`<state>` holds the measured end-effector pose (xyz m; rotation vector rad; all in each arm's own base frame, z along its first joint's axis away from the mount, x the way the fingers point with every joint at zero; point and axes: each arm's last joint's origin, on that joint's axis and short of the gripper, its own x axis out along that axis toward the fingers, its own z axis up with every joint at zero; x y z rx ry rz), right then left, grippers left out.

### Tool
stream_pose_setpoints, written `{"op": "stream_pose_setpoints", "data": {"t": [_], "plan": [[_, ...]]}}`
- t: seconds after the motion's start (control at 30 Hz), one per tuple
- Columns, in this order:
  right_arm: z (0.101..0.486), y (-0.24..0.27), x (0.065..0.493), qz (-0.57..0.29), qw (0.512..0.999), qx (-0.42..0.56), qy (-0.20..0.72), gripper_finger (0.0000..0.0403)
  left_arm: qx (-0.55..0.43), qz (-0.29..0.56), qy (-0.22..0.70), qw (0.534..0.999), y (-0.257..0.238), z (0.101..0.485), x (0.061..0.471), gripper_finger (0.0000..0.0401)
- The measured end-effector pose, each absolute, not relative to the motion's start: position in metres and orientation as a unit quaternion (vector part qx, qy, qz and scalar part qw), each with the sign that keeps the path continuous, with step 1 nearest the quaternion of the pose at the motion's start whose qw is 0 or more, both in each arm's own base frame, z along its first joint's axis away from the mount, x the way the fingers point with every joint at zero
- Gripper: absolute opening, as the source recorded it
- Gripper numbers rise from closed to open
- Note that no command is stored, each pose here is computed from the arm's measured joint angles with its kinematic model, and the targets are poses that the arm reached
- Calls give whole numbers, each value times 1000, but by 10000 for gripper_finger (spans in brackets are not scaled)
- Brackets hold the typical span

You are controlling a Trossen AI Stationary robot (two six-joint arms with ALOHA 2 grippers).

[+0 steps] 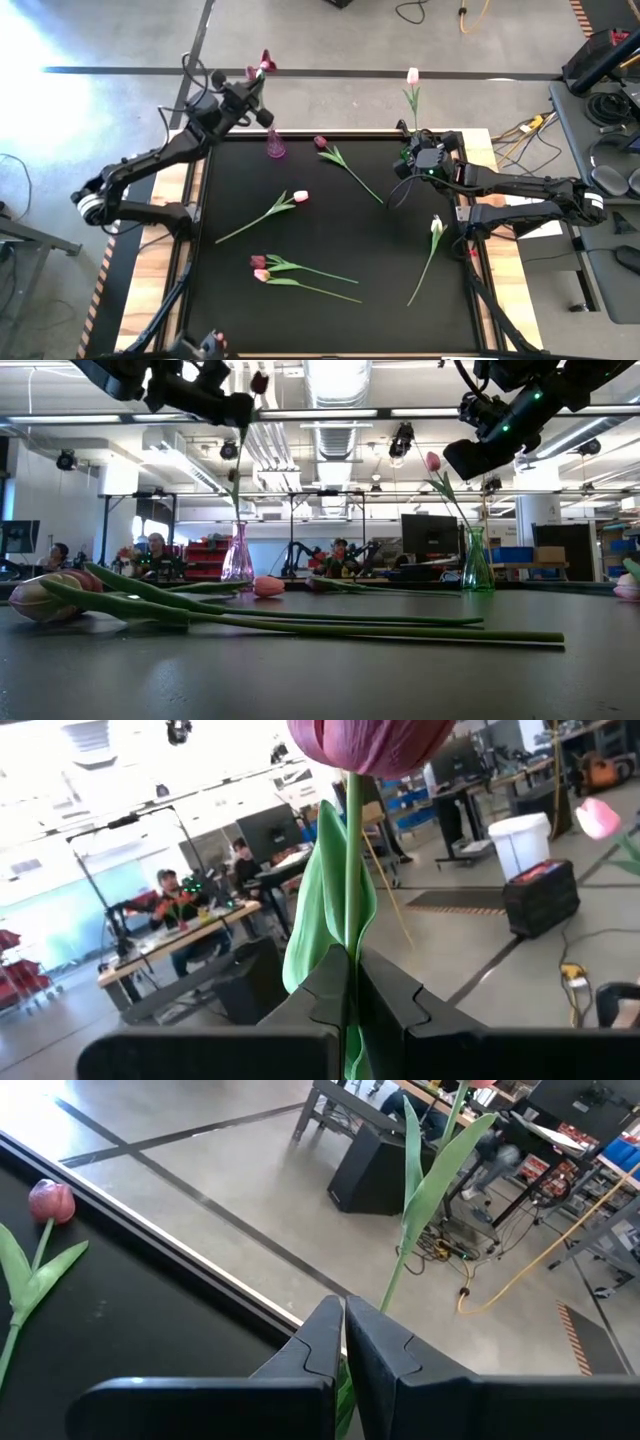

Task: Sort flowers into vase by color
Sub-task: Put the middle left red flower into the purple vase

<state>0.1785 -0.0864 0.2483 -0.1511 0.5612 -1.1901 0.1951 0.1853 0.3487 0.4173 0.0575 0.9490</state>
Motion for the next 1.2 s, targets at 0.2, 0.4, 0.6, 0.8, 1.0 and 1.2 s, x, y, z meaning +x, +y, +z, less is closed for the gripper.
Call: {"op": "stream_pose_setpoints", "data": {"t": [0.2,0.4,0.6,0.8,1.0,1.2], "plan": [[248,-86,178,-553,789,-70,261,13,220,456,35,862,199,346,206,0],[248,-86,178,-552,789,-70,261,13,232,464,26,855,204,357,206,0],[248,-86,178,-552,789,-70,261,13,219,463,56,857,206,352,203,0],[248,-86,178,-553,789,-70,261,13,207,459,78,860,209,338,206,0],[248,-86,178,-553,789,-68,259,13,192,458,81,864,210,320,207,0],[248,-86,178,-553,789,-67,259,13,169,456,92,869,208,300,204,0]]}}
